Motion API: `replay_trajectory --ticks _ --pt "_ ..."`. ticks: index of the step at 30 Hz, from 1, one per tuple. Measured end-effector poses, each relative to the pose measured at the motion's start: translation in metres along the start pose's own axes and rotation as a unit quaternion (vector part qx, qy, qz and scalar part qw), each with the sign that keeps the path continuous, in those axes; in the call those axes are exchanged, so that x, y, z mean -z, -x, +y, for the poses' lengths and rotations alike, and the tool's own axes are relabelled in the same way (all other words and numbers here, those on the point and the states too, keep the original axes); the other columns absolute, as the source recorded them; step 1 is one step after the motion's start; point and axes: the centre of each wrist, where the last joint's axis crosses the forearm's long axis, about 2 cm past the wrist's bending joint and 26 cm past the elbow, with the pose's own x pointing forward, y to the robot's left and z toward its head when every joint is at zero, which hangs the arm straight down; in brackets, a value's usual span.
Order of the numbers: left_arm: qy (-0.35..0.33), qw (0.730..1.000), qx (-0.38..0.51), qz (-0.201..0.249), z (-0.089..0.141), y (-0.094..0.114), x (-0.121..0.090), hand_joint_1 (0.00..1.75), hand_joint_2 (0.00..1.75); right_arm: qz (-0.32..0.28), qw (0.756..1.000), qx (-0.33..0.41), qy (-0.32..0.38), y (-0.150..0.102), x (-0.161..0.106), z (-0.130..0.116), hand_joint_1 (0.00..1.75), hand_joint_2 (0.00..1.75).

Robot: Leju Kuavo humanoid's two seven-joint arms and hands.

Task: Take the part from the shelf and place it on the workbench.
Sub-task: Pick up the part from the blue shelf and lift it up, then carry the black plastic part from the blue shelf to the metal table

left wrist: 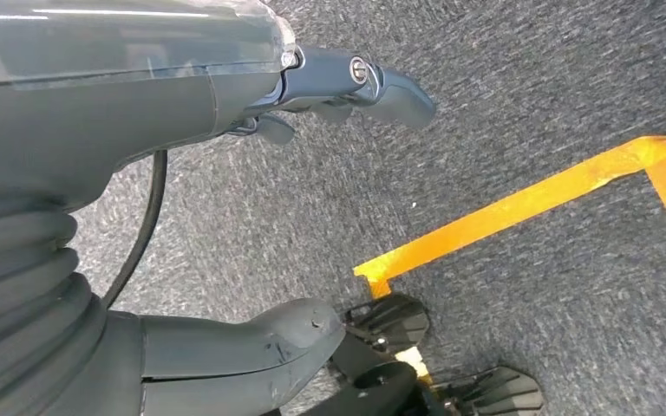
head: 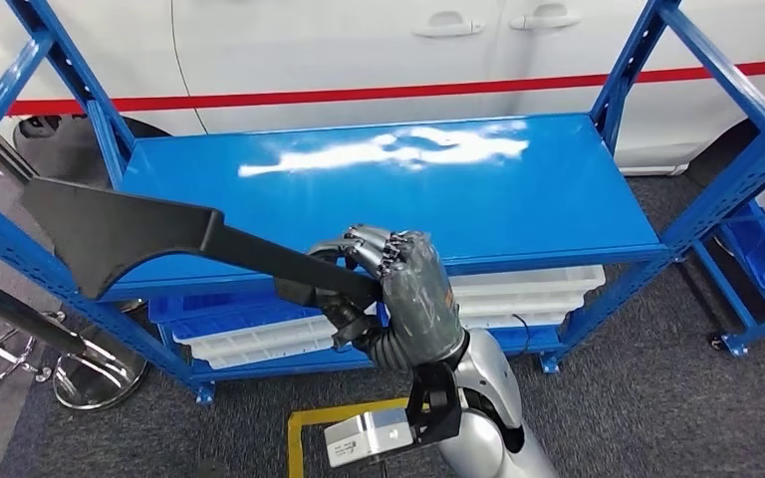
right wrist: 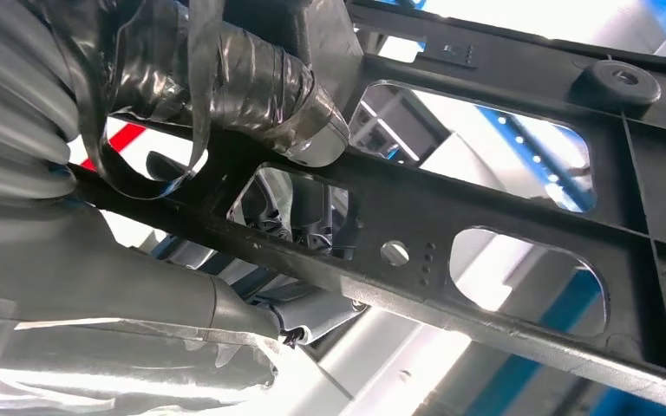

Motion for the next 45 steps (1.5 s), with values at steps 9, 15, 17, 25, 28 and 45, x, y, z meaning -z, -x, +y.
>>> replay_trajectory --ticks 9,15,17,25,28,45 --pt "0.008 1.000 -0.004 0.004 -0.005 0.000 -0.001 0.00 1.75 -0.002 1.000 -0.008 -0.011 0.002 -0.004 0.001 1.75 1.75" --pt "0.011 1.000 -0.006 0.003 -0.009 -0.001 -0.001 0.00 1.75 0.000 1.000 -0.019 -0.016 0.002 -0.003 0.002 1.75 1.75" --pt "0.011 1.000 -0.007 0.003 -0.009 -0.001 -0.001 0.00 1.75 0.001 1.000 -0.025 -0.016 0.002 -0.003 0.002 1.75 1.75" --pt "0.014 1.000 -0.006 0.003 -0.011 0.000 -0.002 0.00 1.75 0.000 0.999 -0.043 -0.021 -0.001 -0.002 0.004 1.75 1.75" --pt "0.015 1.000 -0.004 0.002 -0.011 -0.001 -0.001 0.00 1.75 -0.001 0.999 -0.043 -0.021 -0.002 -0.002 0.005 1.75 1.75" --pt "0.021 1.000 0.001 -0.005 -0.013 -0.006 0.002 0.00 1.75 0.004 0.998 -0.052 -0.028 -0.001 -0.003 0.006 1.75 1.75"
